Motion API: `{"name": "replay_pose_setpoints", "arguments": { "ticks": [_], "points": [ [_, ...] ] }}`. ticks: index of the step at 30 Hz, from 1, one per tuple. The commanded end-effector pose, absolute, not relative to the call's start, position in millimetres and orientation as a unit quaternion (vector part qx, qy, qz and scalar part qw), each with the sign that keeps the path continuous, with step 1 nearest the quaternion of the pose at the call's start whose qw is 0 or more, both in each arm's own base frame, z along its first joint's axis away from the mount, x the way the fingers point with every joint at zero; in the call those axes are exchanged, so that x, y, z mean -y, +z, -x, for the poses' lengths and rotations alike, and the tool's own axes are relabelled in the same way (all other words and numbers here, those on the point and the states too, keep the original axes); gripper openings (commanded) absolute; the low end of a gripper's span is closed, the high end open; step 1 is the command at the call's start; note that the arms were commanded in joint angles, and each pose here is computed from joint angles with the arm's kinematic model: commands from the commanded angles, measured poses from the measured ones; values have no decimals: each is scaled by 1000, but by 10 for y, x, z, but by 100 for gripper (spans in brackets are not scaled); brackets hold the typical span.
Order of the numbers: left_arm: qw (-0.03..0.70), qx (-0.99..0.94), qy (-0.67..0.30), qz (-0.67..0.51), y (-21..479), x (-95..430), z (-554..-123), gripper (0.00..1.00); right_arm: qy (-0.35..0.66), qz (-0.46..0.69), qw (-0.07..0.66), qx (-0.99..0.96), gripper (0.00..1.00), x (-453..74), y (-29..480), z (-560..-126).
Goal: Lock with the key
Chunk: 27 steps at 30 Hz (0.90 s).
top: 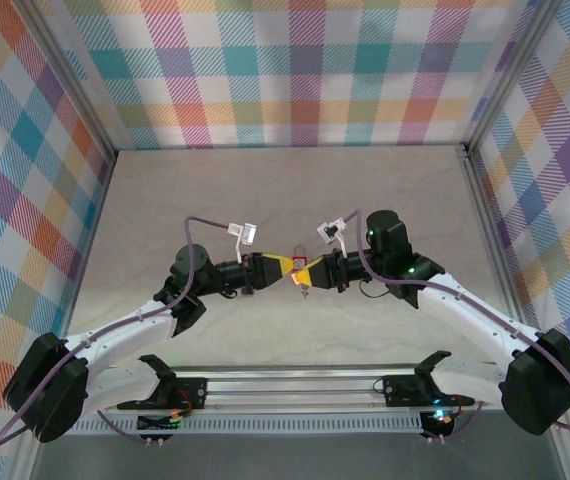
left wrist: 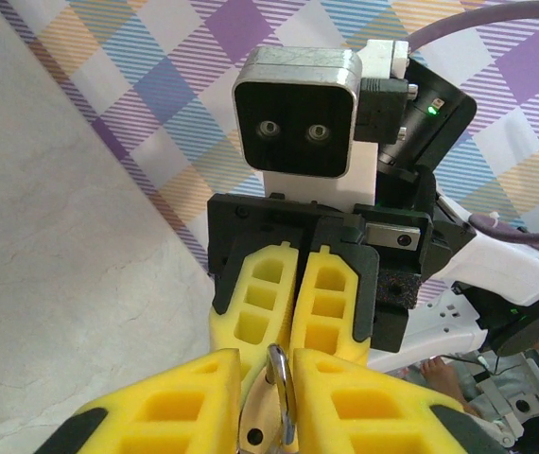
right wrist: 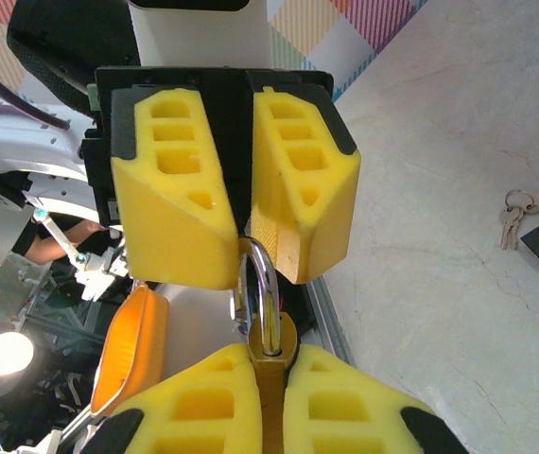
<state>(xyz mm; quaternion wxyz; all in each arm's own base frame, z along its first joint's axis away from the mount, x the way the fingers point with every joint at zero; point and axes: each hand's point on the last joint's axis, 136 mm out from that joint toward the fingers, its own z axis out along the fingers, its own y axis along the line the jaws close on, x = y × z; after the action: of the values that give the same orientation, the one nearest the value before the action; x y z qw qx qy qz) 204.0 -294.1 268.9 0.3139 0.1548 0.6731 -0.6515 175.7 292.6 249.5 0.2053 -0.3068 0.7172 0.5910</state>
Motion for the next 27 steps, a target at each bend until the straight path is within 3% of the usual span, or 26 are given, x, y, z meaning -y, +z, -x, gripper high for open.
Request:
{"name": "replay_pose_setpoints", "arguments": {
  "ticks": [1, 12, 17, 27],
  "points": [
    [325, -666, -651, -166, 2720, 2926, -2049, 19, 603, 320, 205, -701, 0, -2929, 2555, -1712],
    [324, -670, -647, -167, 2701, 2935, -2064, 10, 608, 323, 194, -699, 0, -2926, 2531, -1673],
    [318, -667, -652, -169, 2713, 2952, -2055, 0, 606, 324, 194, -700, 0, -2930, 2519, -1683],
    [314, -672, -648, -173, 2638, 2958, -2048, 0, 616, 328, 189, -691, 0, -2946, 2577, -1671]
  ]
}}
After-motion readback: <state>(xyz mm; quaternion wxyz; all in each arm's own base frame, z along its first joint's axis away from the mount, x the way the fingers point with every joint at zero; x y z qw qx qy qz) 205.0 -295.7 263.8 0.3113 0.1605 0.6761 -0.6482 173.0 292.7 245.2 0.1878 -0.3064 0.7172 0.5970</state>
